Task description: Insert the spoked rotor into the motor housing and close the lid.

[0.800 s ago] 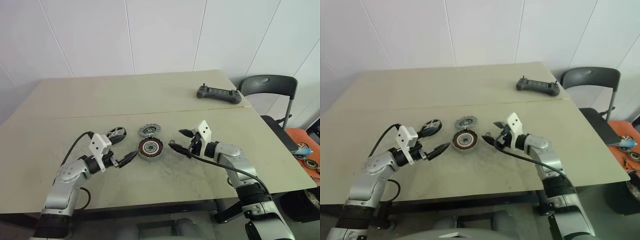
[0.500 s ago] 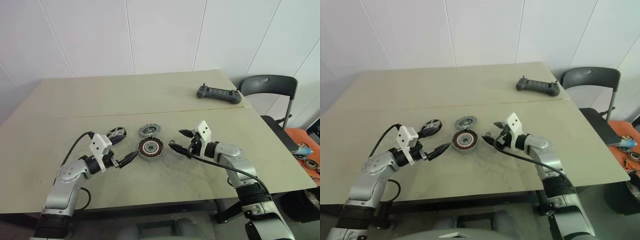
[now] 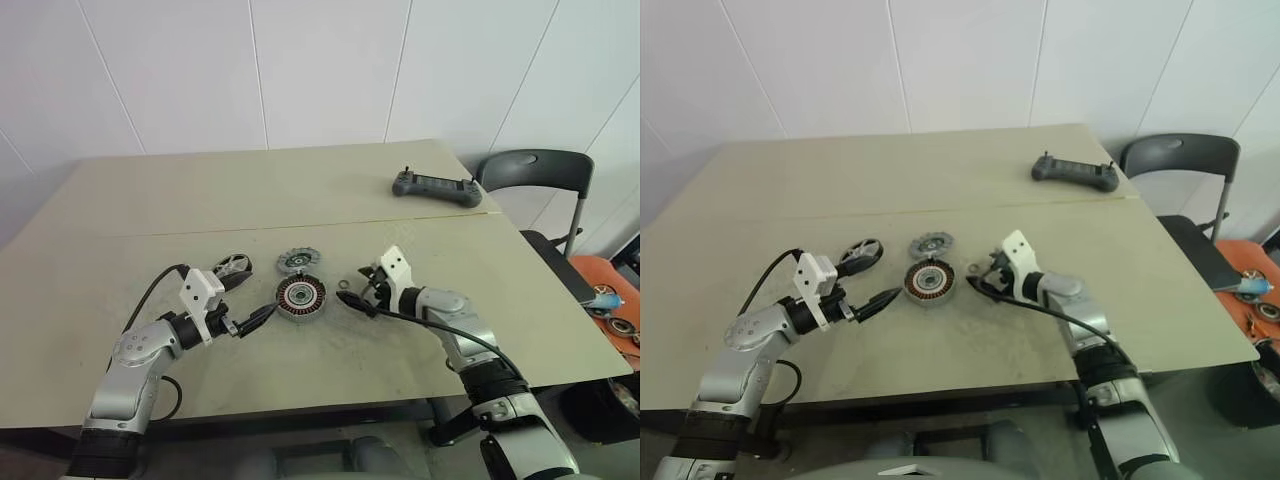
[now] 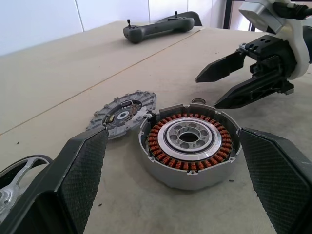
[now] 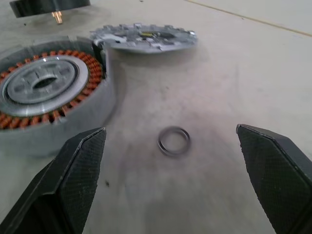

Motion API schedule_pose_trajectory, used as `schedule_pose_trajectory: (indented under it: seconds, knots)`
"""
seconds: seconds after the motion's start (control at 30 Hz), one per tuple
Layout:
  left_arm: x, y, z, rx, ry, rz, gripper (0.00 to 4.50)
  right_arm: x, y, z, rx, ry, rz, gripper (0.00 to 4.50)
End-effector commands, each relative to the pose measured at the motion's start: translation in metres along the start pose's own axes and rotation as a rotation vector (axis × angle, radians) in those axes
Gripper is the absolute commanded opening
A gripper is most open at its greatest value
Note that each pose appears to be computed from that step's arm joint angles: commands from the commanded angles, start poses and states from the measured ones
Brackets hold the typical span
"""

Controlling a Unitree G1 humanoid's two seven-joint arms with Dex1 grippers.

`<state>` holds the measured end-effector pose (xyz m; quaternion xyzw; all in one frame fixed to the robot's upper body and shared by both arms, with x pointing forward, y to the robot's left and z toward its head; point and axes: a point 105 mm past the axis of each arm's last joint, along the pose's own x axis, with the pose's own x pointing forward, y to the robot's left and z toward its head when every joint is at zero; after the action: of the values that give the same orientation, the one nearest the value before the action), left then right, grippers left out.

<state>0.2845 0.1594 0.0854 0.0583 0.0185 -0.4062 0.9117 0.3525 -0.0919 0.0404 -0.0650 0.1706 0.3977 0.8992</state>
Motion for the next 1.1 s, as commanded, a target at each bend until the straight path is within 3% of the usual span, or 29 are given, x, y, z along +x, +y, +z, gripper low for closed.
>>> schedule_pose_trajectory:
  seconds: [0.03,0.63,0.73,1.07,1.1]
  knots:
    - [0.0,0.0,0.013,0.045,-0.03,-0.01,4.5,0.009,0.001,0.011,-0.037,-0.008,-0.018,4.47]
    - [-0.001,0.0,0.015,0.053,-0.033,-0.001,4.5,0.007,-0.01,-0.016,-0.019,0.12,-0.074,4.47]
    - [-0.002,0.003,0.014,0.056,-0.029,0.01,4.5,0.002,-0.012,-0.027,-0.022,0.156,-0.067,3.9]
    - [-0.004,0.005,0.016,0.056,-0.033,0.013,4.5,-0.007,-0.01,-0.033,0.005,0.159,-0.041,0.7]
    - [-0.004,0.005,0.016,0.056,-0.033,0.012,4.5,-0.007,-0.01,-0.033,0.003,0.159,-0.042,0.67]
